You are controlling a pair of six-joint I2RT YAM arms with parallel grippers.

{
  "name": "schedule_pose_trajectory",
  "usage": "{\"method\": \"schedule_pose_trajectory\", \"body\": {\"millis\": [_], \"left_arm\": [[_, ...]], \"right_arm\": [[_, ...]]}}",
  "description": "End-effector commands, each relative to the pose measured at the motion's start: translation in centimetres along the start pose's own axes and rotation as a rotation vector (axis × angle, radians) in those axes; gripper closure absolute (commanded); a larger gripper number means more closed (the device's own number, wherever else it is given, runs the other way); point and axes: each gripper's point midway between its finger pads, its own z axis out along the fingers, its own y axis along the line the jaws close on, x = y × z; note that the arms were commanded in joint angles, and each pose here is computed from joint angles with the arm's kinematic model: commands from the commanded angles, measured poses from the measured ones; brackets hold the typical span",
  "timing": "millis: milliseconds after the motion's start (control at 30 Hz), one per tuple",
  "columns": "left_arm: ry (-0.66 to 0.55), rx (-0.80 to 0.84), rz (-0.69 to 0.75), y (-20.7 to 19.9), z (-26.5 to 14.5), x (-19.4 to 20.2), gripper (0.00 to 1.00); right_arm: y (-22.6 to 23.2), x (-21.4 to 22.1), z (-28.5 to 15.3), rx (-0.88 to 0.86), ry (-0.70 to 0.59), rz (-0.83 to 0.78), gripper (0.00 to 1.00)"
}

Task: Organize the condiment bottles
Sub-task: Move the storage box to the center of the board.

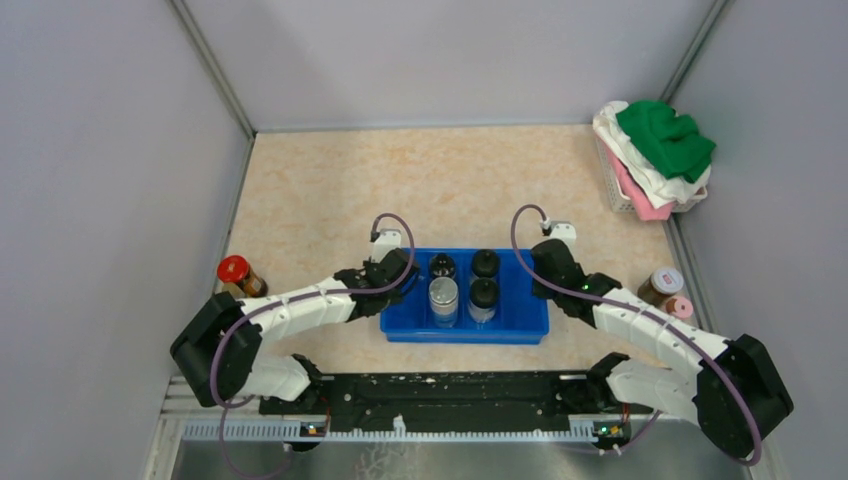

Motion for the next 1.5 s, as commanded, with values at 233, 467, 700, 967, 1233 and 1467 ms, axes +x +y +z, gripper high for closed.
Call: {"method": "schedule_pose_trajectory", "body": {"millis": [233,467,700,967,1233,1467], "left_arm": [[-0.015,0.066,-0.028,-1.4,-0.1,-1.0,1.0],[-0.053,0.069,-0.014,-2.1,-1.0,-3.4,1.0],[-0.105,0.078,-0.003,-3.0,-2.0,-7.2,1.0],[-0.123,0.075,0.002,-2.7,-1.2,-10.4,1.0],[-0.119,0.07,0.0,-1.6,1.0,-12.4,1.0],[-0.115,0.068,0.007,-1.3,3.8,-14.4,1.0]], "right_arm": [[1.4,-1.0,0.1,-0.051,-0.016,0.035,1.0],[2.4,-3.5,-0.3,-0.066,-0.048,0.016,1.0],[3.8,-7.4,-1.0,-0.082,-0.093,-0.002,1.0],[4.1,-10.8,-0.4,-0.089,-0.126,0.001,1.0],[4.5,-14.5,2.0,-0.099,-0.137,-0.007,1.0],[5.3,-16.6,4.5,-0.112,-0.133,-0.017,1.0]]}}
